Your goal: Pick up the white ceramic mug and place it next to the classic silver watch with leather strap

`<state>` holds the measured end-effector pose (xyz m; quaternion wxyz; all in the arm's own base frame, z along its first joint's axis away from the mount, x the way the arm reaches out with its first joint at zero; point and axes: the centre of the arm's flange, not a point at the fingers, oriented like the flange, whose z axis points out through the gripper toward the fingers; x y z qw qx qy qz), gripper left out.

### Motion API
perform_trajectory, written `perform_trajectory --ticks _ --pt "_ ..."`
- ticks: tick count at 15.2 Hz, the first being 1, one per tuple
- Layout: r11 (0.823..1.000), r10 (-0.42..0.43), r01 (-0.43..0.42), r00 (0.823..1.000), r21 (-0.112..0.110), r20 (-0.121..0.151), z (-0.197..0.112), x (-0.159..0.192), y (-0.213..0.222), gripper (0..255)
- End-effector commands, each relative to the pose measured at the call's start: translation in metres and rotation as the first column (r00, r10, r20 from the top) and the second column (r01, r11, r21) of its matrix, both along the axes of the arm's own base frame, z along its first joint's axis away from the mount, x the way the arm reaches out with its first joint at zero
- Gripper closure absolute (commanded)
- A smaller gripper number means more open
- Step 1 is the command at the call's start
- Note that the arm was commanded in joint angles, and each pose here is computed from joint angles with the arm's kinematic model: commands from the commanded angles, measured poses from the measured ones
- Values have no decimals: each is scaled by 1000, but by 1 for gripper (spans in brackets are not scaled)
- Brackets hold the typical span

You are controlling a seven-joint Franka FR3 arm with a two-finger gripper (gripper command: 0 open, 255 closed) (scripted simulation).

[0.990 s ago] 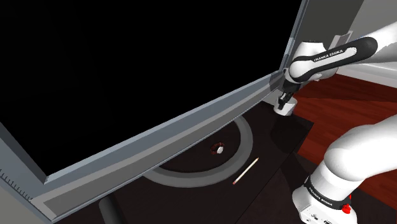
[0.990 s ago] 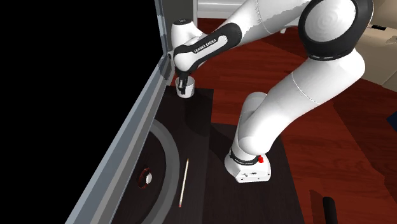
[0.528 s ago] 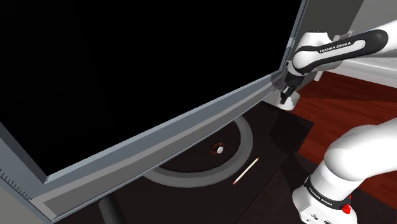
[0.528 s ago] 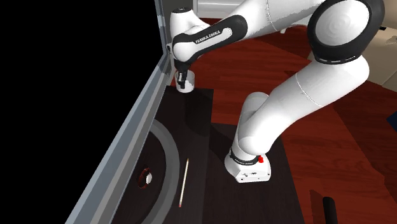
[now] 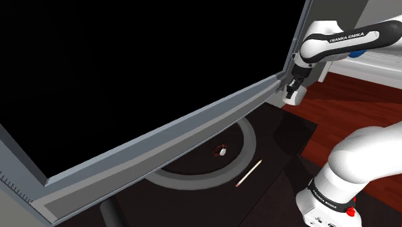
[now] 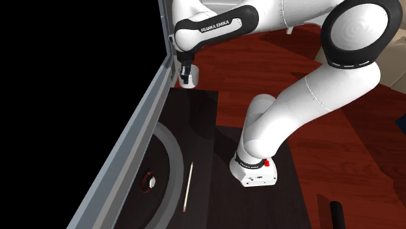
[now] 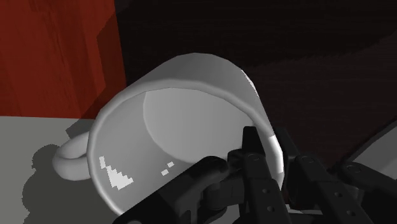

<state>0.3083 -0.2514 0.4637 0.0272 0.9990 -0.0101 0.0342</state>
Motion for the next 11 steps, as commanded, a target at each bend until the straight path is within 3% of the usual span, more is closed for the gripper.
perform_trajectory --ticks 1,4,11 --pt "1000 0 0 1000 0 0 12 -1 0 255" --pt "1000 0 0 1000 0 0 25 -1 0 255" --pt "1000 0 0 1000 0 0 26 21 90 255"
